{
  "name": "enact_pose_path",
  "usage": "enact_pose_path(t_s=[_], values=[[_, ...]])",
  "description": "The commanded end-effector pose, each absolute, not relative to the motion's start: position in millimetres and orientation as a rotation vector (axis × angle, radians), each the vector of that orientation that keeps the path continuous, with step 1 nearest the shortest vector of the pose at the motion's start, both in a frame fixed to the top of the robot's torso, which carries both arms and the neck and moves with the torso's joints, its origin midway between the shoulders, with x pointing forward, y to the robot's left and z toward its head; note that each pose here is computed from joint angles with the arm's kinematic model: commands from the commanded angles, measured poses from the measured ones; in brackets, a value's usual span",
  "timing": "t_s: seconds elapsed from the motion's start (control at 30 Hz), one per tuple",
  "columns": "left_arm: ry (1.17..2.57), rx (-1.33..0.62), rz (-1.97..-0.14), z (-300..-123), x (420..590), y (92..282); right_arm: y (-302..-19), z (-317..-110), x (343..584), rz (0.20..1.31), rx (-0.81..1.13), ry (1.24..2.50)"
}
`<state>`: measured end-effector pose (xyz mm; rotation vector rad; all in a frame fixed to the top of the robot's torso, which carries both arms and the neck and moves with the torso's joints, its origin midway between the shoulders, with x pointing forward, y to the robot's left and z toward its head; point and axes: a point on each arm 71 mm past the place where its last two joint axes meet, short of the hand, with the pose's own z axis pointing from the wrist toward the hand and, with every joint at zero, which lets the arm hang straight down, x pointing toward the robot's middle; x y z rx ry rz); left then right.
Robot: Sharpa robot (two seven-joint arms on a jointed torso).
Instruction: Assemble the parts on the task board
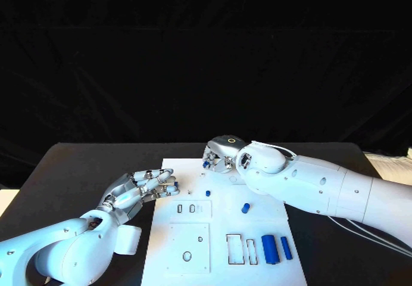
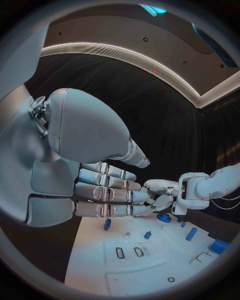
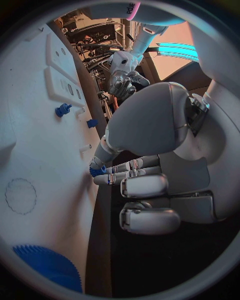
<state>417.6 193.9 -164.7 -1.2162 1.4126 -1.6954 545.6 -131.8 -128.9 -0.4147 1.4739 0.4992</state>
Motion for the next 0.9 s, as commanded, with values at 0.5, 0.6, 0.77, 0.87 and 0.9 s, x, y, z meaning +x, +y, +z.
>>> enact_pose_path(t_s=[0.5,0.6,0.77,0.87,0.9], values=[[1.419,-1.209,-1.722,-163.5,417.6,192.1,-131.5,-130.1,547.2,0.497,-0.402,1.446],[1.418,-1.210,-1.720,-163.6,418.0,192.7,-134.4,-127.5,544.9,0.510,-0.392,1.418],[1.416,-1.210,-1.716,-164.1,419.0,194.2,-152.6,-117.7,535.8,0.556,-0.325,1.360],[1.414,-1.212,-1.712,-164.7,420.4,195.6,-169.8,-110.6,528.2,0.573,-0.264,1.352],[1.414,-1.212,-1.711,-164.9,420.8,195.9,-174.6,-109.2,526.1,0.574,-0.247,1.357]])
